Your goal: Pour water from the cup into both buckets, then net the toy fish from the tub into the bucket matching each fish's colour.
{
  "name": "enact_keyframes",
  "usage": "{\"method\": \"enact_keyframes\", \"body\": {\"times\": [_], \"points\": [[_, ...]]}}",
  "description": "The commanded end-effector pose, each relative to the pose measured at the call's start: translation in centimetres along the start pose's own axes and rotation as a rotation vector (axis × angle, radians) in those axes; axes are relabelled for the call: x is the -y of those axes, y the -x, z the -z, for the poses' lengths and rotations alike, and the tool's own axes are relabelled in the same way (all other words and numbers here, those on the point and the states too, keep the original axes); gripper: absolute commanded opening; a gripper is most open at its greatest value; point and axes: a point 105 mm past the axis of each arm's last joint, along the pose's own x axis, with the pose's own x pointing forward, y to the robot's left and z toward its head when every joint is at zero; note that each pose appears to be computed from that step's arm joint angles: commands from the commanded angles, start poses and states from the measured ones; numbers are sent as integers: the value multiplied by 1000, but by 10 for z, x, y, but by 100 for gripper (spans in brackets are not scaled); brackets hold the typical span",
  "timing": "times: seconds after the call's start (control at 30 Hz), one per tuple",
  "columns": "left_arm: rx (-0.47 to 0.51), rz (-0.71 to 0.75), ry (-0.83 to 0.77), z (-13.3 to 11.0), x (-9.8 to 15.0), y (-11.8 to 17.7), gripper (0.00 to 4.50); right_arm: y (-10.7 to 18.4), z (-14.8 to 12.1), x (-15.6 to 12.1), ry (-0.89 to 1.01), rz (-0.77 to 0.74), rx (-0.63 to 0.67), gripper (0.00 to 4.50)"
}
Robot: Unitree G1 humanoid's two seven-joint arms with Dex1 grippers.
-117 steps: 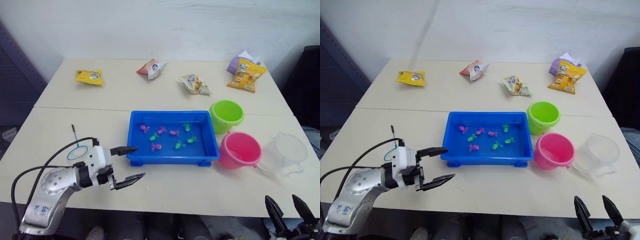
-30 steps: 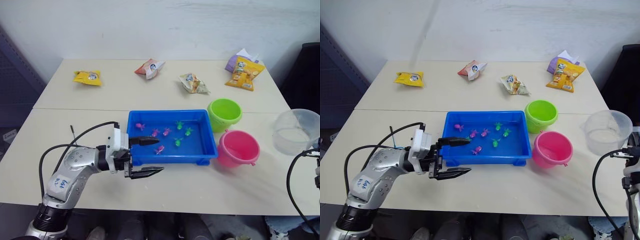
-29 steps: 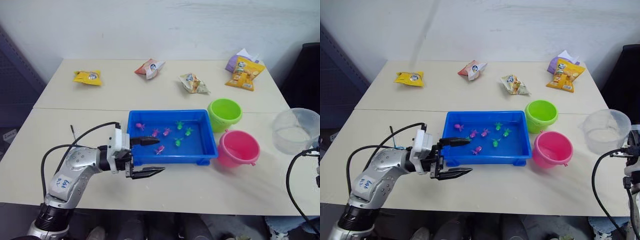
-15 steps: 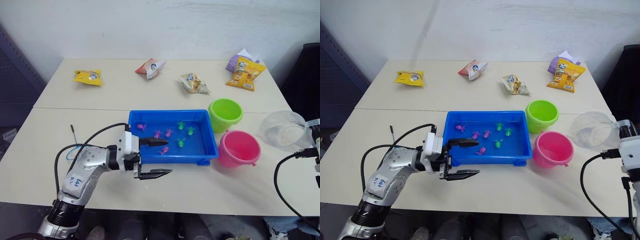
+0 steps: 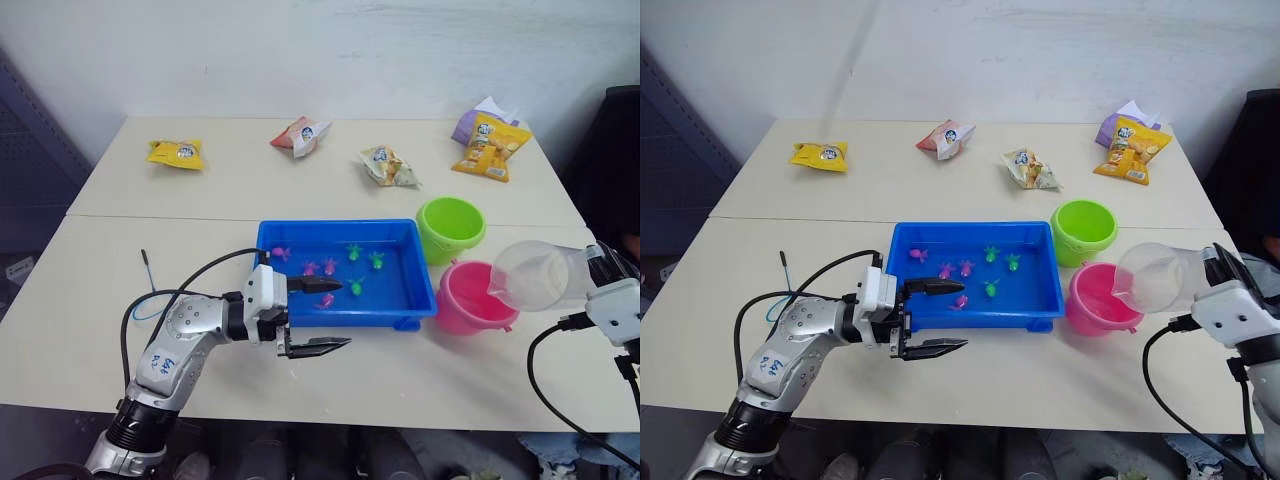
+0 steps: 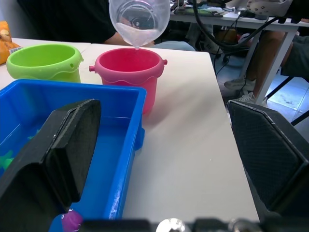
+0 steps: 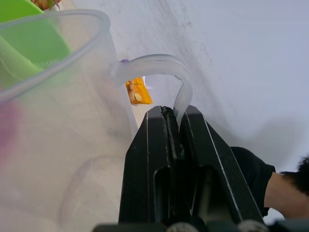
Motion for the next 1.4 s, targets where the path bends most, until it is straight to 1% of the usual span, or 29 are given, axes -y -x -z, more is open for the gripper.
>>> {"method": "enact_keyframes", "body": {"times": [0.03, 0.3, 0.47, 0.57, 0.67, 1.07, 1.4], "points": [[15, 7, -42, -8, 2, -2, 450, -3, -9, 17, 65, 58, 42, 4], [16, 3, -50, -8, 1, -1, 450, -8, -4, 25, 121, 96, 31, 4], [13, -6, -47, -6, 1, 1, 450, -10, -4, 25, 141, 82, 44, 4], [41, -27, -68, -12, -1, 1, 450, -10, -4, 28, 152, 86, 46, 4], [52, -33, -82, -16, -3, -1, 450, -10, -6, 28, 163, 69, 62, 4], [51, -41, -101, -16, -8, -2, 450, -10, -13, 36, 216, 101, 84, 4], [57, -41, -103, -16, -10, -5, 450, -13, -16, 47, 250, 123, 101, 4]]}}
